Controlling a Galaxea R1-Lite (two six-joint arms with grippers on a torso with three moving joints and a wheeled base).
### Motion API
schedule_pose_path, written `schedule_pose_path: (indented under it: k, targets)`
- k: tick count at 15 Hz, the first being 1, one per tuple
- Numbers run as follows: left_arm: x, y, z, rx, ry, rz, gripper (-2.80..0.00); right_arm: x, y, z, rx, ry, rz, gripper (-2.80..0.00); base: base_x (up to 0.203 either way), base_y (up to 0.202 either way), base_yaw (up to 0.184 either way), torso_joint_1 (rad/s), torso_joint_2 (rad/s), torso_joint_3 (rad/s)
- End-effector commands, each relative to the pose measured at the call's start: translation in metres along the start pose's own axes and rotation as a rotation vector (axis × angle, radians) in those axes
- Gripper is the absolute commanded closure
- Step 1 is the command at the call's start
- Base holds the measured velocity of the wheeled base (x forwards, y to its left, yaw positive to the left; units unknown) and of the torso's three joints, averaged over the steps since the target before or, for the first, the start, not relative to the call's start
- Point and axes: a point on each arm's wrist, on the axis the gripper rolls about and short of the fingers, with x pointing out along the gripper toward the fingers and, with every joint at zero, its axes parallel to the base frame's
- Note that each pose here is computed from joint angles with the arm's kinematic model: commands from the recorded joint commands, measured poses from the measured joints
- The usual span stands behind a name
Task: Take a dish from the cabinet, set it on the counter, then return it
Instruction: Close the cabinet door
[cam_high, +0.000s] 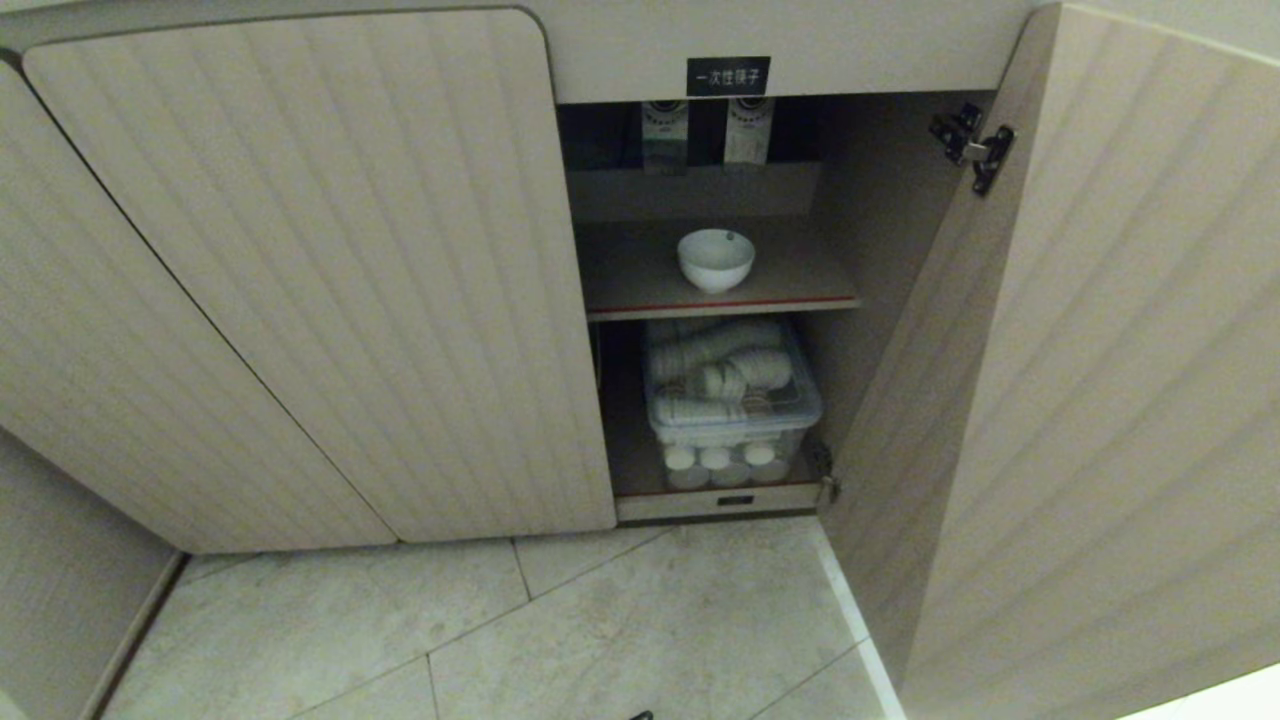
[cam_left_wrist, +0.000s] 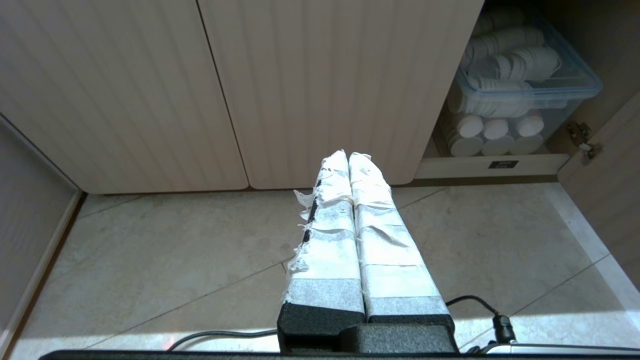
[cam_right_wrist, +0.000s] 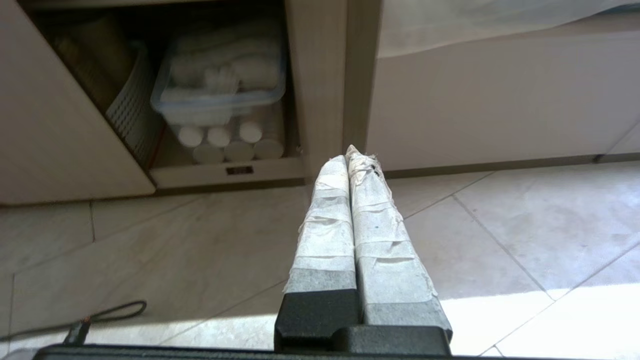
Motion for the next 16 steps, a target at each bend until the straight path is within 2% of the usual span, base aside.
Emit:
schedule_pose_path:
  k: [1,4,7,10,13,15,16]
  targets:
    - [0.0,0.0,0.0,-0.001,-0.001,0.001,0.0,-0.003,-0.002,0.016,0.004,-0.022,-0.111,0.0,0.0,0.0,0.0,0.0,0.0,0.0]
    - [0.0,0.0,0.0,-0.001,-0.001,0.001,0.0,-0.009,-0.006,0.033,0.013,-0.031,-0.292,0.0,0.0,0.0,0.0,0.0,0.0,0.0]
    - [0.0,0.0,0.0,-0.001,-0.001,0.001,0.0,-0.011,-0.006,0.04,0.02,-0.047,-0.308,0.0,0.0,0.0,0.0,0.0,0.0,0.0]
    - [0.0,0.0,0.0,-0.001,-0.001,0.001,0.0,0.0,-0.006,0.049,0.005,0.013,-0.321,0.0,0.0,0.0,0.0,0.0,0.0,0.0]
    - [0.0,0.0,0.0,-0.001,0.0,0.001,0.0,0.016,-0.005,0.063,0.003,0.082,-0.41,0.0,0.0,0.0,0.0,0.0,0.0,0.0]
    - [0.0,0.0,0.0,-0.001,-0.001,0.001,0.0,0.029,-0.003,0.071,0.014,0.1,-0.513,0.0,0.0,0.0,0.0,0.0,0.0,0.0]
    - [0.0,0.0,0.0,-0.001,0.0,0.001,0.0,0.037,-0.003,0.079,0.03,0.088,-0.498,0.0,0.0,0.0,0.0,0.0,0.0,0.0]
